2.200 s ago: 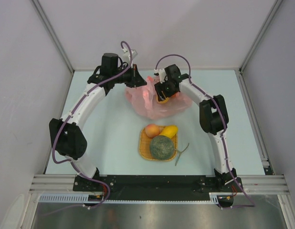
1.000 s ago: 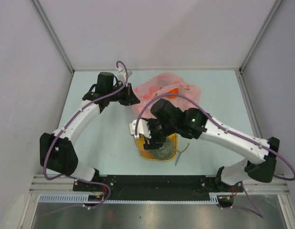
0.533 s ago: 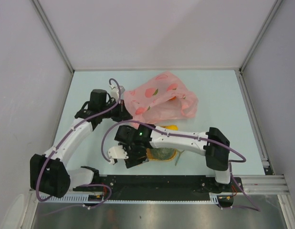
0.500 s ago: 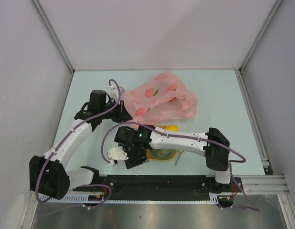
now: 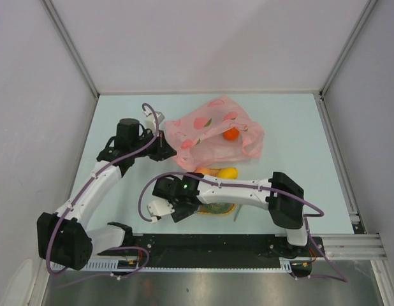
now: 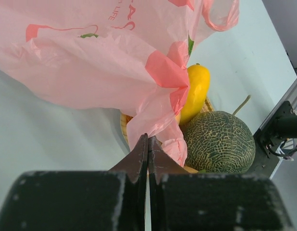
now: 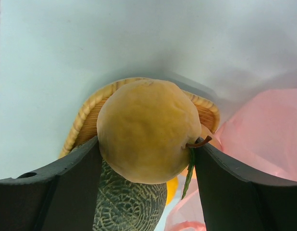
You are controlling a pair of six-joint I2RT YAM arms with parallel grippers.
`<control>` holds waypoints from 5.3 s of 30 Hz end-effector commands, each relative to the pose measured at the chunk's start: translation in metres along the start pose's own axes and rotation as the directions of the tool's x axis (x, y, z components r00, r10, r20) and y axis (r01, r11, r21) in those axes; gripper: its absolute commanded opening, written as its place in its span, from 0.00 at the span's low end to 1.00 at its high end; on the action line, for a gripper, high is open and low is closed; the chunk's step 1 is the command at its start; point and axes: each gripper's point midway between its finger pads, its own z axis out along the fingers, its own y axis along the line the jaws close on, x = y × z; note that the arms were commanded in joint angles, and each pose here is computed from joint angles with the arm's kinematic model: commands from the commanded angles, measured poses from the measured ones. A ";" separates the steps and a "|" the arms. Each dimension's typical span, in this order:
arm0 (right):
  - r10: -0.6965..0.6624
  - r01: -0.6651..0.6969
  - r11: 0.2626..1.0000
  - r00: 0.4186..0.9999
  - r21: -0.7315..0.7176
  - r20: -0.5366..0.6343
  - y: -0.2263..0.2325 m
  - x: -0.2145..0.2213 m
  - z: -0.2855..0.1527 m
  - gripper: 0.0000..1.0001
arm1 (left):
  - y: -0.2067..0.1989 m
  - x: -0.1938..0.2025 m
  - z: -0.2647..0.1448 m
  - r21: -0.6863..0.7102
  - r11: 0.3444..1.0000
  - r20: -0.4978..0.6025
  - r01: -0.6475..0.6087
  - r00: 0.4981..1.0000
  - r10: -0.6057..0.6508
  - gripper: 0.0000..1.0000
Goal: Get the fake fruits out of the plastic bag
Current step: Place the fake fruit on the plate, then take out the fake fruit from the plastic bag.
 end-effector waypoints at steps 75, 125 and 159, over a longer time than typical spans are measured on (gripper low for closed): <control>0.760 -0.945 0.298 0.319 0.132 0.567 -0.150 0.205 -0.127 0.75 | -0.075 -0.160 0.003 0.279 0.946 0.166 -0.163 0.979 0.120 0.00; 0.889 -0.930 -0.011 0.159 0.366 0.429 -0.204 0.362 0.013 0.90 | -0.023 -0.103 0.021 0.157 0.984 0.034 -0.083 0.996 0.079 0.00; 0.880 -0.987 0.101 0.145 0.121 0.452 -0.226 0.321 0.014 0.77 | -0.022 -0.098 0.023 0.140 0.985 0.009 -0.105 0.994 0.105 0.00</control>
